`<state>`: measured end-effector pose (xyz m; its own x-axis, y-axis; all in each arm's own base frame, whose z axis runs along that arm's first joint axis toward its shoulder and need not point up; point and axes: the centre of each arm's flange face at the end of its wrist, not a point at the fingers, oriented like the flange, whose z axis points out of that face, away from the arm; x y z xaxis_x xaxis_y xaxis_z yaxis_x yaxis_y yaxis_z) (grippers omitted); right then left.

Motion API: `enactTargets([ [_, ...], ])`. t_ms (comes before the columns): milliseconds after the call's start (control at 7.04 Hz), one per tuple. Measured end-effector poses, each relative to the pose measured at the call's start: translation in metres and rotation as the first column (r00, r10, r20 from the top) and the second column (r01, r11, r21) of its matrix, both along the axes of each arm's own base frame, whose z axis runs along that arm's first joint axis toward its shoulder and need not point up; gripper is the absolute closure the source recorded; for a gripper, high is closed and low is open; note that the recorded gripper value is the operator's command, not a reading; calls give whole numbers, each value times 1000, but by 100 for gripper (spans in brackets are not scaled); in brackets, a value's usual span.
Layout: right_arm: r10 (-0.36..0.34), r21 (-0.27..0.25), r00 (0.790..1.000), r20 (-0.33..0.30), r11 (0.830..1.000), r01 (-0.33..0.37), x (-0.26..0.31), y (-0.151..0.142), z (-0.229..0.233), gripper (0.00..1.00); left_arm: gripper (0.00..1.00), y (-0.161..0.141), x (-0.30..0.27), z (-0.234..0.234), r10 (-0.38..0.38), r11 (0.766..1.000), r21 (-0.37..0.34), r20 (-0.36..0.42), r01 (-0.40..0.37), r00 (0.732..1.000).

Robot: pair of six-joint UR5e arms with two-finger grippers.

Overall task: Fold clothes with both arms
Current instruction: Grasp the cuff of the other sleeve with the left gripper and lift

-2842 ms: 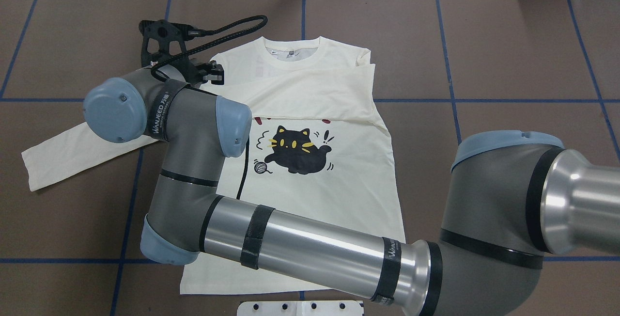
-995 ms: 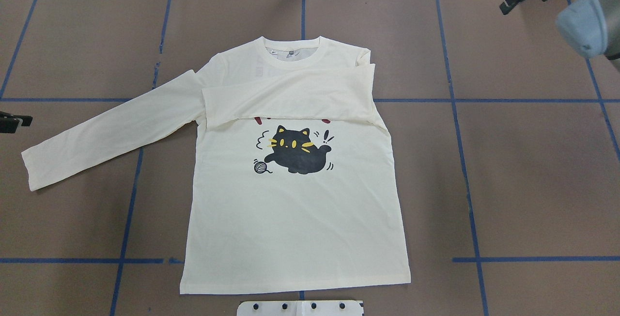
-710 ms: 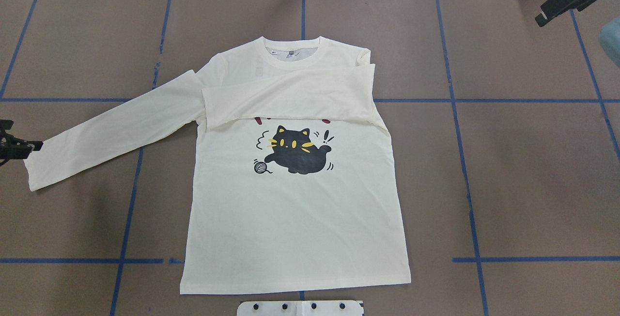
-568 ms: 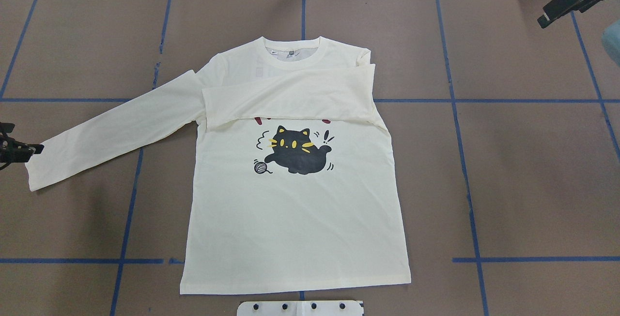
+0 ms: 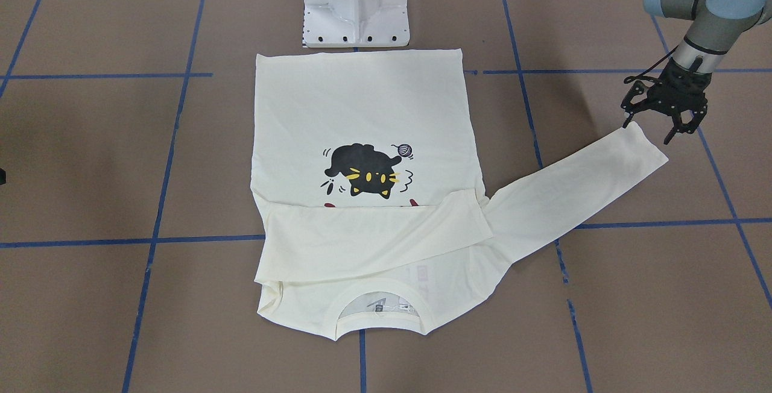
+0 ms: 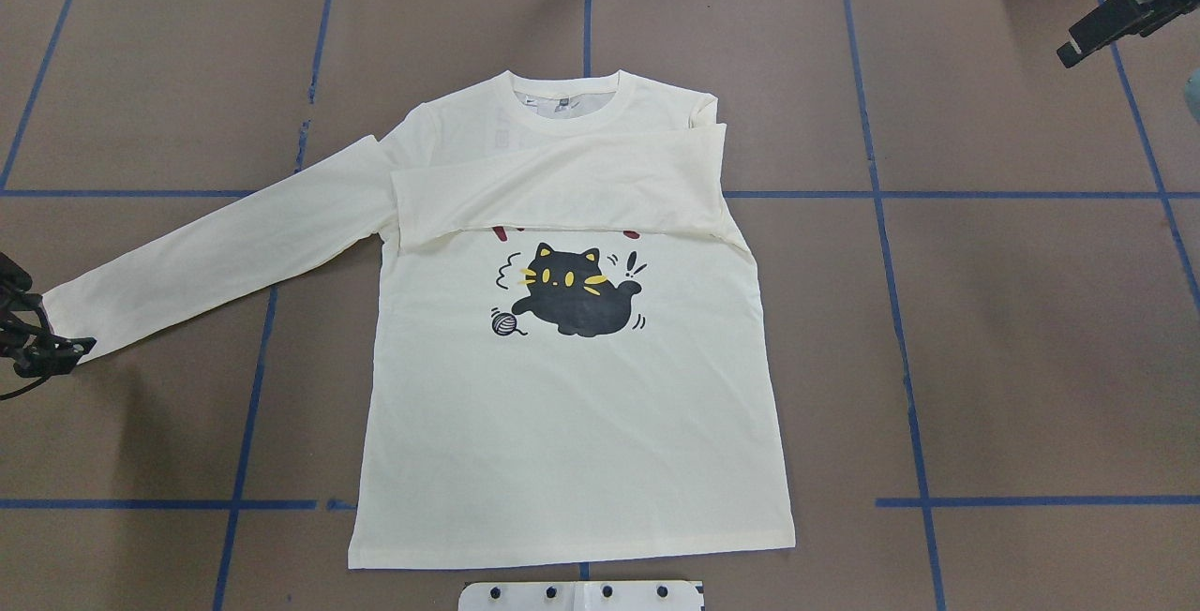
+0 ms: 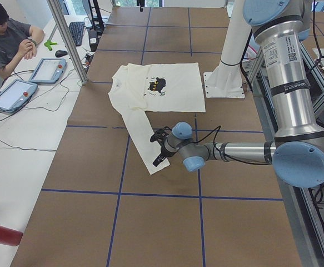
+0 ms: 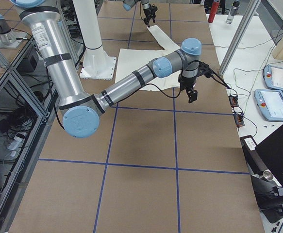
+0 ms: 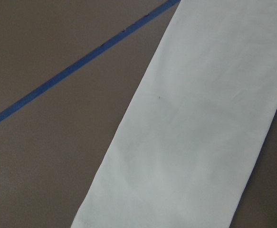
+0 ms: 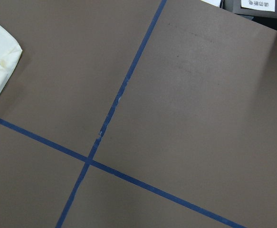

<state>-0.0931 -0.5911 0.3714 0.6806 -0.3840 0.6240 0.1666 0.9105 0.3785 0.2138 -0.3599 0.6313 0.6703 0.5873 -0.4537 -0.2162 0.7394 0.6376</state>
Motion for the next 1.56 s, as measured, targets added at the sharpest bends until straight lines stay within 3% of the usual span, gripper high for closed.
enactTargets([
  [710, 2, -3, 1000, -2, 1000, -2, 0, -1, 1, 0, 22, 16, 0, 15, 41, 999, 19, 14, -41, 999],
  [853, 1, -4, 1000, -2, 1000, -1, 0, -1, 2, 0, 26, 18, 2, 17, 49, 999, 18, 19, -50, 999],
  [1137, 2, -4, 1000, -2, 1000, -2, 0, -1, 2, 0, 89, 20, 4, 18, 58, 998, 20, 19, -59, 998],
  [1279, 3, -4, 1000, -2, 1000, -3, 0, -1, 1, 0, 100, 20, 4, 18, 59, 998, 24, 14, -59, 998],
  [1563, 5, -4, 1000, 1, 1000, -5, 0, 0, 0, 0, 100, 21, 4, 16, 59, 998, 35, 2, -59, 998],
])
